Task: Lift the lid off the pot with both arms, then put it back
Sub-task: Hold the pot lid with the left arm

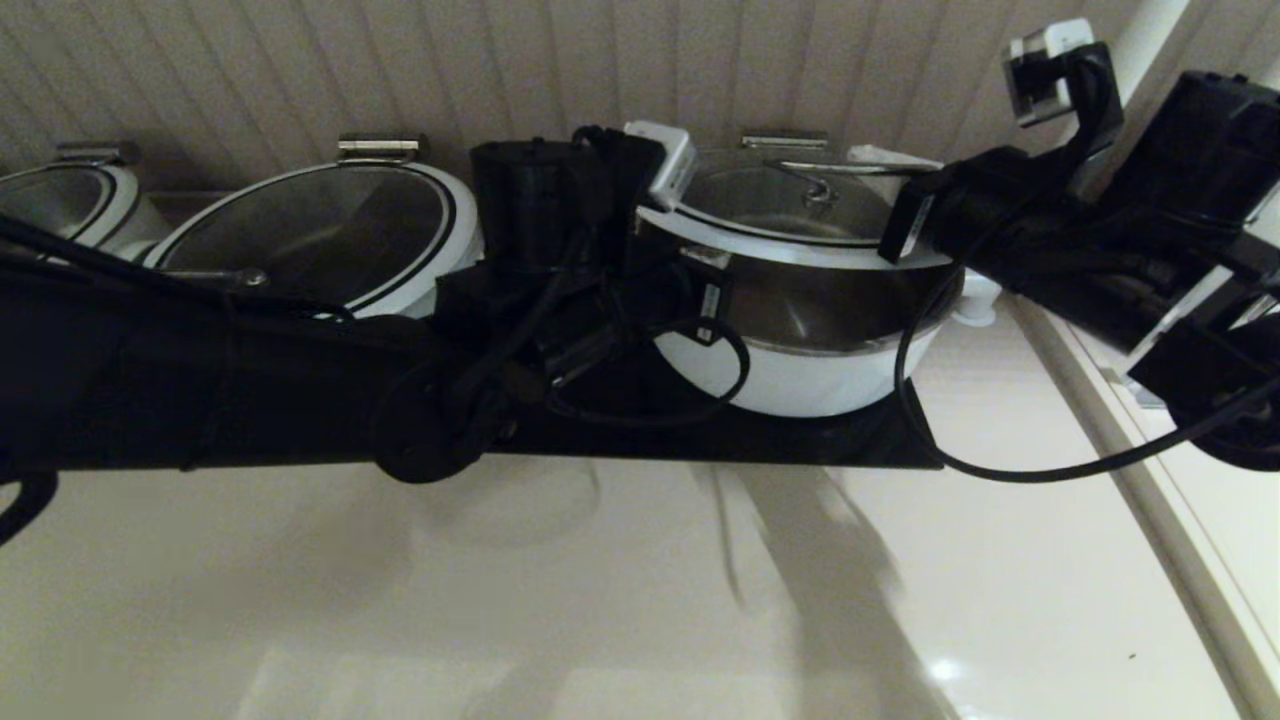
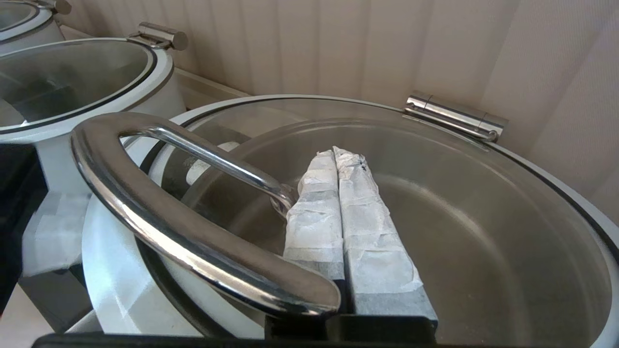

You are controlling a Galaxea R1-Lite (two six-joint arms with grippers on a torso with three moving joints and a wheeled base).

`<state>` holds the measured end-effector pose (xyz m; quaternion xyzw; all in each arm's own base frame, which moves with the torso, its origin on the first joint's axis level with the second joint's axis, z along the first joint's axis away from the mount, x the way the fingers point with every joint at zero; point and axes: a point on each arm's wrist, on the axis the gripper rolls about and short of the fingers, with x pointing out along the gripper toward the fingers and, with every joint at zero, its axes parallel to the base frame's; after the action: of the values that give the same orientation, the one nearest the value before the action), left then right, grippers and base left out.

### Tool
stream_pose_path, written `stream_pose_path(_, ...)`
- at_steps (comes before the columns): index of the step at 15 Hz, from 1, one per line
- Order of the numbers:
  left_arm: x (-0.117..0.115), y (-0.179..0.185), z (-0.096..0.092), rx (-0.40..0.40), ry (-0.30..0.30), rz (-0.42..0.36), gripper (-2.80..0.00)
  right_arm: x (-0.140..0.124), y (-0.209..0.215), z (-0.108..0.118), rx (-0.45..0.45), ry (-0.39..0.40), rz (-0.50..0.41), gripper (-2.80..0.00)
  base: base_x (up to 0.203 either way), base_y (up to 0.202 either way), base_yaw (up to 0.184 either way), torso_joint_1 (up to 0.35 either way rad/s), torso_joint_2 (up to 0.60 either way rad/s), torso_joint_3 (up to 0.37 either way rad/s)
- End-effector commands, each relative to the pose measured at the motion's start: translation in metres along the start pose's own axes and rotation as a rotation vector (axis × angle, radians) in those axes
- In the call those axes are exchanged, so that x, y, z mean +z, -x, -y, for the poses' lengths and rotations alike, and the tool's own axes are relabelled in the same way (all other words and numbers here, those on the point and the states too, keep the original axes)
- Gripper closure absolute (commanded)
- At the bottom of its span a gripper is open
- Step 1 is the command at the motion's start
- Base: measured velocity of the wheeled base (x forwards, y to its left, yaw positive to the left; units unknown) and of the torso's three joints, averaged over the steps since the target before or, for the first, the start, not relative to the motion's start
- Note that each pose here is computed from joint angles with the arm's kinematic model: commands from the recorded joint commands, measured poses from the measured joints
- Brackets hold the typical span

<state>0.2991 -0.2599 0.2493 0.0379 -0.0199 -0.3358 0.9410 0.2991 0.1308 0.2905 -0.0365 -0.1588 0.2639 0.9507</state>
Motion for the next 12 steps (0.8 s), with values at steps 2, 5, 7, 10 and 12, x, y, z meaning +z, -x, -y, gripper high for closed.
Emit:
stream_pose_path(2,0.008,-0.002,-0.001,0.004,0.000,0.028,0.00,0.004,0.004,0.000,-0.001,0.006,0.010,0.00,0.000,0.000,0.000,0.000,0.00,0.000)
stream_pose_path(5,0.009,-0.002,-0.001,0.004,0.000,0.031,0.00,0.000,0.016,-0.003,0.004,0.003,-0.021,0.00,0.000,0.000,0.000,0.000,0.00,0.000)
stream_pose_path(7,0.008,-0.003,-0.001,0.004,0.000,0.028,0.00,0.002,0.025,-0.004,0.005,0.003,-0.025,0.00,0.000,0.000,0.000,0.000,0.00,0.000)
stream_pose_path(10,0.005,-0.005,-0.001,0.004,-0.002,0.024,0.00,0.006,0.030,-0.004,0.005,0.003,-0.024,0.00,0.000,0.000,0.000,0.000,0.00,0.000)
stream_pose_path(12,0.003,-0.006,0.000,0.003,-0.002,0.019,0.00,0.008,0.038,-0.005,0.007,0.000,-0.048,0.00,0.000,0.000,0.000,0.000,0.00,0.000)
